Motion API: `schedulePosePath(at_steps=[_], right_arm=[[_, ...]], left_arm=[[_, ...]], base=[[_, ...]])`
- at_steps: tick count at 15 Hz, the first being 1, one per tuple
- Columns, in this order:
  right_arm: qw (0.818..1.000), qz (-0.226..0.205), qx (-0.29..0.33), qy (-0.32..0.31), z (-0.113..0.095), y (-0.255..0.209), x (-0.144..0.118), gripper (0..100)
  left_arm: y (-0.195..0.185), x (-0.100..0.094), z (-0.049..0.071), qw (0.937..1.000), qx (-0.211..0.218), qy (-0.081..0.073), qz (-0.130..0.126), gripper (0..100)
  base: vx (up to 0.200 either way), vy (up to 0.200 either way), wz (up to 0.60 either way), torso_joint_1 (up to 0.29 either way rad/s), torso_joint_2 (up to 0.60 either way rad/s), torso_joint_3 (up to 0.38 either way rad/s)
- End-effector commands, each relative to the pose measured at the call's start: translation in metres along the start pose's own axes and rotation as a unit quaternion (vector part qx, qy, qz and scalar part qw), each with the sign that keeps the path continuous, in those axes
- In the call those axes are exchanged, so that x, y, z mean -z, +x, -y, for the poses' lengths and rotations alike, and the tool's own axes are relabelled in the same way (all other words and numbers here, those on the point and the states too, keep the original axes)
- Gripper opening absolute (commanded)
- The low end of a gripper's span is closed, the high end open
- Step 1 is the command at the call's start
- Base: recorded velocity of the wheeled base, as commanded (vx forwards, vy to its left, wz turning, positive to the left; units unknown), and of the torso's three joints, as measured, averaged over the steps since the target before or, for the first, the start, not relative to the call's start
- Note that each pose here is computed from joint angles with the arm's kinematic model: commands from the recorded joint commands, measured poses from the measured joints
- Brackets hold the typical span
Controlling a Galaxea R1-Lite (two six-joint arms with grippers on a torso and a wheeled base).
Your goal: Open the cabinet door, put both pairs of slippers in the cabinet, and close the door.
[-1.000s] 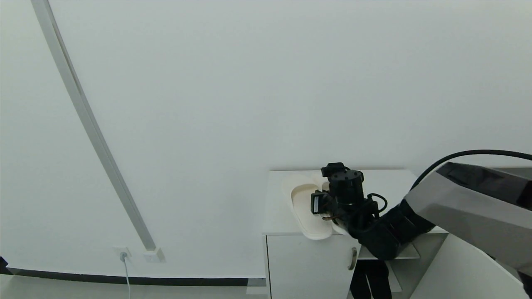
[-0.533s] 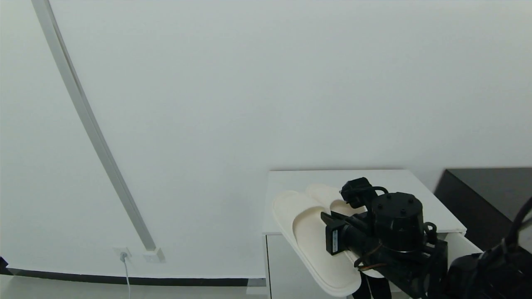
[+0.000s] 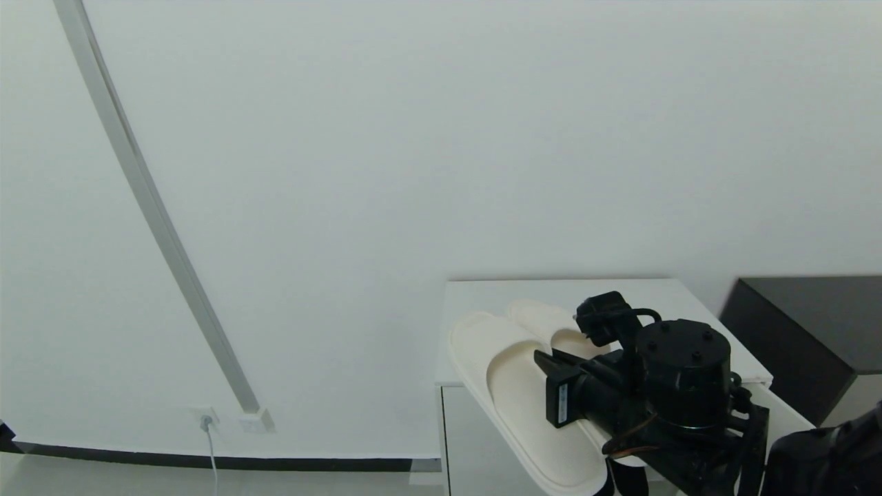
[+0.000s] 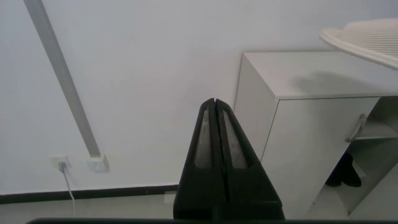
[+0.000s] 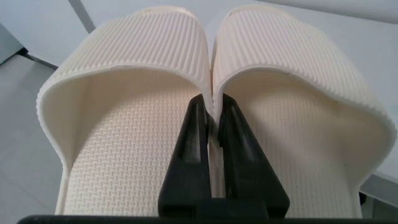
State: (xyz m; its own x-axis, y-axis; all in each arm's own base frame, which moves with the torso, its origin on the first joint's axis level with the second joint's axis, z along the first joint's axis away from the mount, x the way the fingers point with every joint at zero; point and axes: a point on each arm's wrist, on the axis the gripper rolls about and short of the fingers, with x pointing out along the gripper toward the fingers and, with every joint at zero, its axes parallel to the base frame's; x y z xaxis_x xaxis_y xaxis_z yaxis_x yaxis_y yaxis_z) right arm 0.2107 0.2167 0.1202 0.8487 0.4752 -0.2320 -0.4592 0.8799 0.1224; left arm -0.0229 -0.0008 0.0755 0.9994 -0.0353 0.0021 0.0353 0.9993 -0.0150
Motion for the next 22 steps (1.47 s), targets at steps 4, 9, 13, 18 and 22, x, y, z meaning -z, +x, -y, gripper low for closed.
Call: schedulePosePath(at_steps=[4, 9, 13, 18, 22], right_arm=[[1.0, -0.017, 0.002, -0.005, 0.0008, 0.0012, 0.0096, 0], [1.0, -0.018, 0.002, -0.007, 0.001, 0.0013, 0.0104, 0], [1.0, -0.019, 0.002, -0.007, 0.0011, 0.0012, 0.0108, 0], [1.0, -0.025, 0.002, -0.009, 0.0002, 0.0032, 0.0146, 0], [1.0, -0.025, 0.002, -0.009, -0.0002, 0.0031, 0.0147, 0]], left_arm=[[0.0001, -0.0001, 0.0, 1.0, 0.0, 0.001, 0.0, 0], [0.0001, -0.0001, 0.0, 1.0, 0.0, 0.001, 0.0, 0], [0.0001, -0.0001, 0.0, 1.0, 0.0, 0.001, 0.0, 0], [0.0001, -0.0001, 0.0, 1.0, 0.0, 0.0, 0.0, 0], [0.0001, -0.0001, -0.0001, 1.0, 0.0, 0.0, 0.0, 0]], base=[[-0.2, 0.0, 0.0, -0.001, 0.0, 0.006], [0.0, 0.0, 0.0, 0.0, 0.0, 0.0], [0.0, 0.0, 0.0, 0.0, 0.0, 0.0], [0.0, 0.0, 0.0, 0.0, 0.0, 0.0], [0.0, -0.15, 0.0, -0.001, 0.0, 0.001]])
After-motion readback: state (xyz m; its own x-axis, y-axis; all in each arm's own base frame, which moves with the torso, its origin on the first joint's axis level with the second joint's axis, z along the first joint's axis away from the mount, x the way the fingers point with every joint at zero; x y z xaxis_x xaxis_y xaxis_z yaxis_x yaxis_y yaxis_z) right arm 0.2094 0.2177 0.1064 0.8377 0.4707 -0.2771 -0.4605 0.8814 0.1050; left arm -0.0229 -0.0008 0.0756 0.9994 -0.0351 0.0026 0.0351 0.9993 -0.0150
